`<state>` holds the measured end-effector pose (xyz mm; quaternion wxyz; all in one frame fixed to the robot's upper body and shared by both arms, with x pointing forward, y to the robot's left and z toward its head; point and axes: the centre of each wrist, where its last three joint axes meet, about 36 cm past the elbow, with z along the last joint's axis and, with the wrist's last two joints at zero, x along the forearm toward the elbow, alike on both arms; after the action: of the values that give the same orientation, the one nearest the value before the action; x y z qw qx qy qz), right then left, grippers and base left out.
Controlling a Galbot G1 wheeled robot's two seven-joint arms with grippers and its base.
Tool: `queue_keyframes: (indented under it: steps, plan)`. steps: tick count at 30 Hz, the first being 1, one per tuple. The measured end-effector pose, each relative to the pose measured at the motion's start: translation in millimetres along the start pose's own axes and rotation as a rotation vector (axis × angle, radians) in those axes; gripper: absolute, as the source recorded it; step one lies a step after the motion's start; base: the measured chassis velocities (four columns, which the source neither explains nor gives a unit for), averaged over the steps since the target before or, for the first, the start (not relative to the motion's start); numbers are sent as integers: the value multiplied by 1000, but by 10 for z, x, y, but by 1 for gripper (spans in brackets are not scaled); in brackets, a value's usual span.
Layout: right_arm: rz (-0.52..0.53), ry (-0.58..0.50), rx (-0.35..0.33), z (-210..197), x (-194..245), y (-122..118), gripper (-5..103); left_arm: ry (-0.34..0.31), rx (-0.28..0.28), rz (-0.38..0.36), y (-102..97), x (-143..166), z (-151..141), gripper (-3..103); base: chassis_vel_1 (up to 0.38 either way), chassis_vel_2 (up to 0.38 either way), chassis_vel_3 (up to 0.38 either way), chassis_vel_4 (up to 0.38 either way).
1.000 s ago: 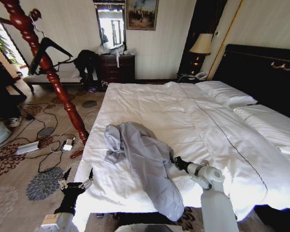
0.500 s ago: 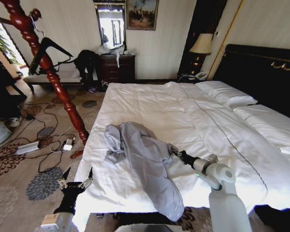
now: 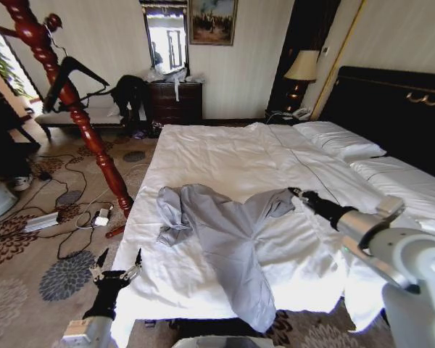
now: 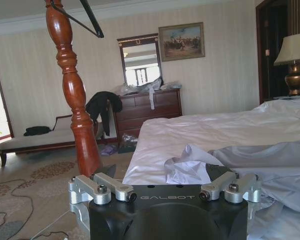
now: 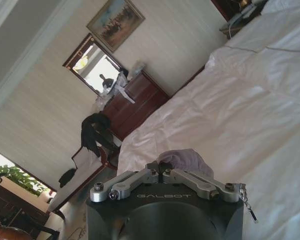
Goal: Pick up the clothes from the bed and hang them on the clothes hanger.
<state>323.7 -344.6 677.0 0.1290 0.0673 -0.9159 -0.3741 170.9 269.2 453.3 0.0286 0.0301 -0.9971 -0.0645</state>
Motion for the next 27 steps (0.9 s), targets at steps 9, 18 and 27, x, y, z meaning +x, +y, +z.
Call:
queue_keyframes:
  steps: [9,18,27]
  plan:
    - [-66,-122,110,-669,123,379,0,-14,8,-3,55,-36,-88,100,0,0,0,0]
    - [-74,-264,223,-1739,496,918,0,-24,15,-1,64,-72,-106,100,0,0,0,0]
    - [-82,-445,277,-2611,1125,1416,0,-25,21,15,72,-131,-111,100,0,0,0,0]
